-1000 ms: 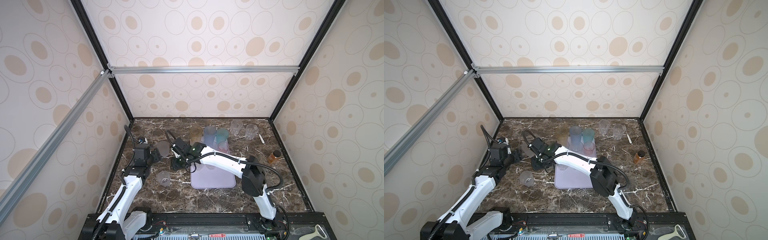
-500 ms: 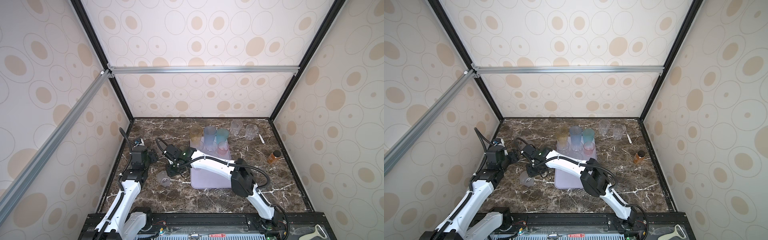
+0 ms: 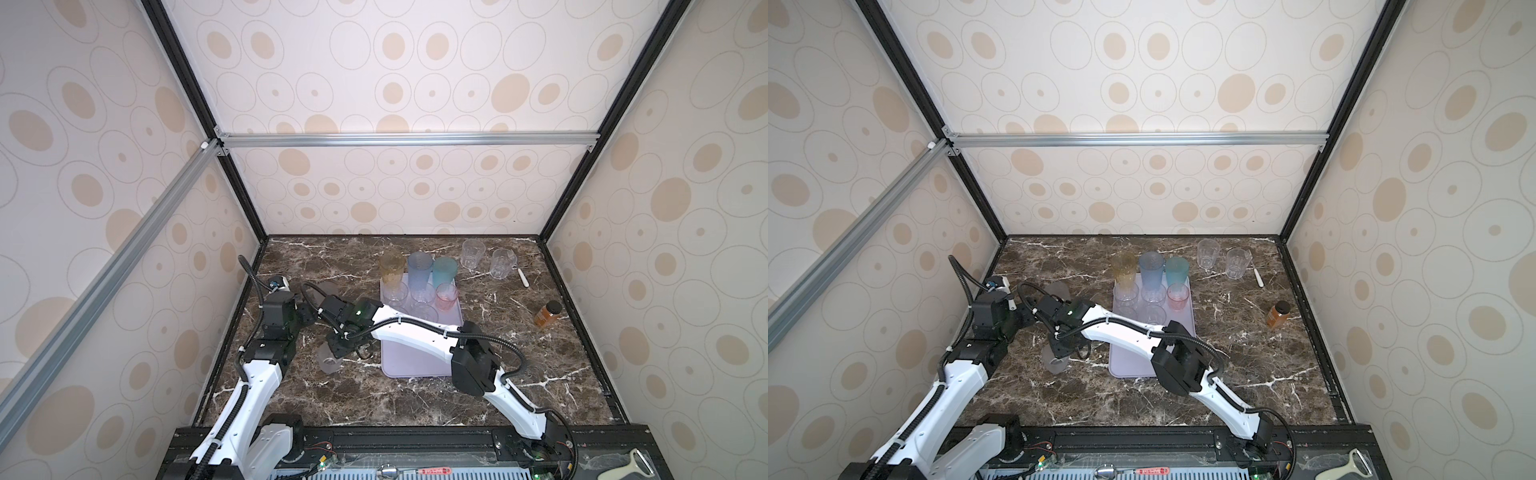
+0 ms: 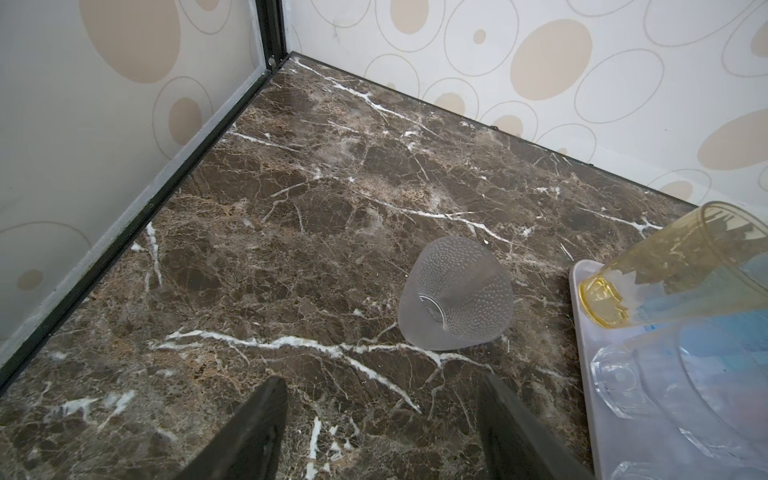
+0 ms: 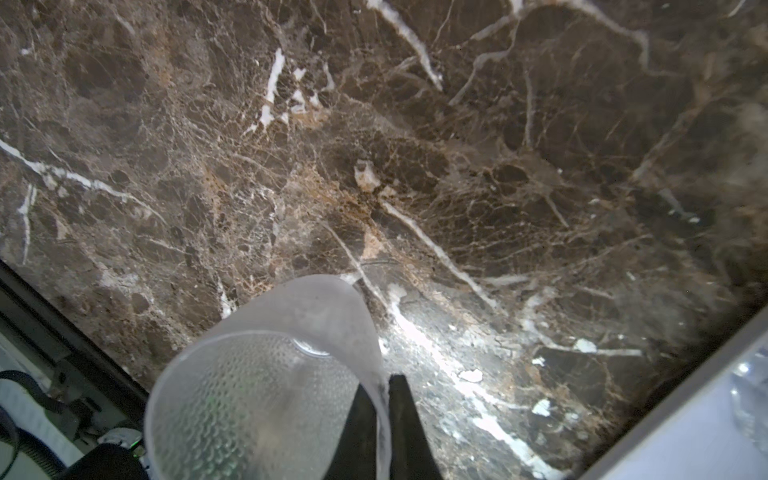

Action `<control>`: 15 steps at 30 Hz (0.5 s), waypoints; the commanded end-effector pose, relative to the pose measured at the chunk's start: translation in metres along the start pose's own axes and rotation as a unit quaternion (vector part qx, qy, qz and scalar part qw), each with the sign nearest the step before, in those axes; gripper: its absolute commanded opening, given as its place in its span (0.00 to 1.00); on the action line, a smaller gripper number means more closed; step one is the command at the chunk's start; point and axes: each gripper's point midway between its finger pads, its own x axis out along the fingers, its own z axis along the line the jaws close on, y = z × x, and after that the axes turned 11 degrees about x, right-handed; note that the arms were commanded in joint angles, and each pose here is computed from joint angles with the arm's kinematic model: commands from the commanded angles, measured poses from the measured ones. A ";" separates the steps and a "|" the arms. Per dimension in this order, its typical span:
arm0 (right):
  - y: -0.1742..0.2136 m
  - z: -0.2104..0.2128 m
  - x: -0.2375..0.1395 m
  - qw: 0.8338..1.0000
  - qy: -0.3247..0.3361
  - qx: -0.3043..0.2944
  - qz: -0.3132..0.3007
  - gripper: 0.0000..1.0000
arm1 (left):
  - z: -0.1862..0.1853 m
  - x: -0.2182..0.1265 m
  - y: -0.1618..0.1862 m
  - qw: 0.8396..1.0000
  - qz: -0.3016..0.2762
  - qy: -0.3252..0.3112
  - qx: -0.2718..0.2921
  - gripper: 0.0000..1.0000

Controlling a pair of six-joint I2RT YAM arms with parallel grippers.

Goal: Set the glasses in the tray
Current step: 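Grasp the frosted cup with the right gripper and carry it toward the tray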

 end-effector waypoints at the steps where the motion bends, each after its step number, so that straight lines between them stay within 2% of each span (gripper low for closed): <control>1: -0.006 0.008 -0.030 1.000 -0.011 -0.005 -0.020 0.06 | 0.000 -0.005 -0.012 1.000 -0.017 0.002 -0.006 0.72; 8: -0.029 -0.006 -0.080 0.997 -0.035 0.018 -0.063 0.04 | 0.005 -0.033 -0.048 0.998 -0.059 -0.014 0.012 0.70; 15: -0.054 -0.059 -0.134 0.990 -0.039 0.075 -0.113 0.04 | -0.015 -0.059 -0.078 0.994 -0.104 -0.001 0.026 0.70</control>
